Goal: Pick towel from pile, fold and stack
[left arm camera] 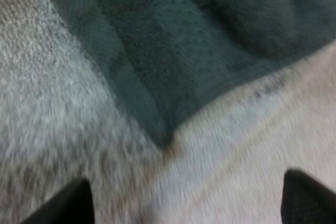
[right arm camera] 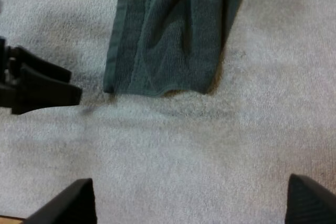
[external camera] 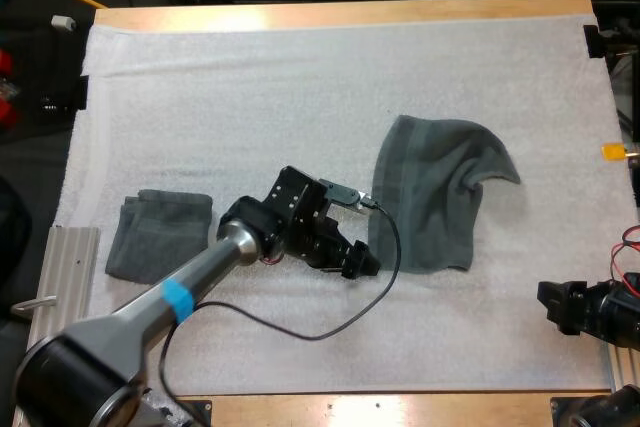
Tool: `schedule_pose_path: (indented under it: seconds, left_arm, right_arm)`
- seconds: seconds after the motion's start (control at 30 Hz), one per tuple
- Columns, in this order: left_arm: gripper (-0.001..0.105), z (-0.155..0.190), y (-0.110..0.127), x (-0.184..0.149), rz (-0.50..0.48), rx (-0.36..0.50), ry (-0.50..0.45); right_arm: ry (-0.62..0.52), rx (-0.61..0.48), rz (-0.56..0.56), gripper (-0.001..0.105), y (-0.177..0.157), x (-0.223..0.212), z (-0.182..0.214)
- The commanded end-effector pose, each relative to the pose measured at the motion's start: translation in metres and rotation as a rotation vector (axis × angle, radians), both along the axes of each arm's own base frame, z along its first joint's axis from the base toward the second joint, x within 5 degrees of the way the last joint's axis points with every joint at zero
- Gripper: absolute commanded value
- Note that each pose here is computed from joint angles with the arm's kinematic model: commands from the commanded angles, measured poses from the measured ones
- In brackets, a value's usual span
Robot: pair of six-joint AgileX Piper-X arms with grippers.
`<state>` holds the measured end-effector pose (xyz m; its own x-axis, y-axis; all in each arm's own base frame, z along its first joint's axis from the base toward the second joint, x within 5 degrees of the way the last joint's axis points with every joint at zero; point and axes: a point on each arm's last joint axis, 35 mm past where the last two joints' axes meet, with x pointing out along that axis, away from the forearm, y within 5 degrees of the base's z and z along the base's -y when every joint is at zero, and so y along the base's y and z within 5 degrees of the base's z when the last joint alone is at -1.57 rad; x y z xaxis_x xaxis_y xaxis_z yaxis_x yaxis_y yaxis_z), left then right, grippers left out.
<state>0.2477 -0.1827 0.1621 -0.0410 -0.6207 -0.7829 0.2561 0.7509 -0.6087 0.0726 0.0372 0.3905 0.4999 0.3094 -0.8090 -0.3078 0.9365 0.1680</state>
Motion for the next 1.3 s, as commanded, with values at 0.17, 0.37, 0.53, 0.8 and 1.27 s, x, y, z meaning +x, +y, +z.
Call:
schedule_pose_path:
  seconds: [0.17, 0.37, 0.53, 0.8, 1.27]
  left_arm:
    - [0.069, -0.016, -0.008, 0.005, 0.010, -0.045, 0.060]
    - [0.069, -0.025, -0.015, 0.013, 0.031, -0.093, 0.123]
    - [0.069, -0.032, -0.024, 0.016, 0.027, -0.113, 0.174]
    - [0.064, -0.035, -0.034, 0.016, 0.018, -0.098, 0.182]
    - [0.000, -0.037, -0.032, 0.019, 0.097, 0.000, 0.138]
  right_arm:
    - [-0.007, -0.006, -0.007, 0.071, -0.001, -0.002, 0.002]
    - [-0.018, -0.030, -0.027, 0.071, -0.003, -0.002, 0.002]
    - [-0.021, -0.036, -0.032, 0.071, -0.003, -0.002, 0.002]
    - [-0.021, -0.036, -0.032, 0.071, -0.003, -0.002, 0.002]
    - [-0.025, -0.043, -0.037, 0.071, -0.003, -0.001, 0.002]
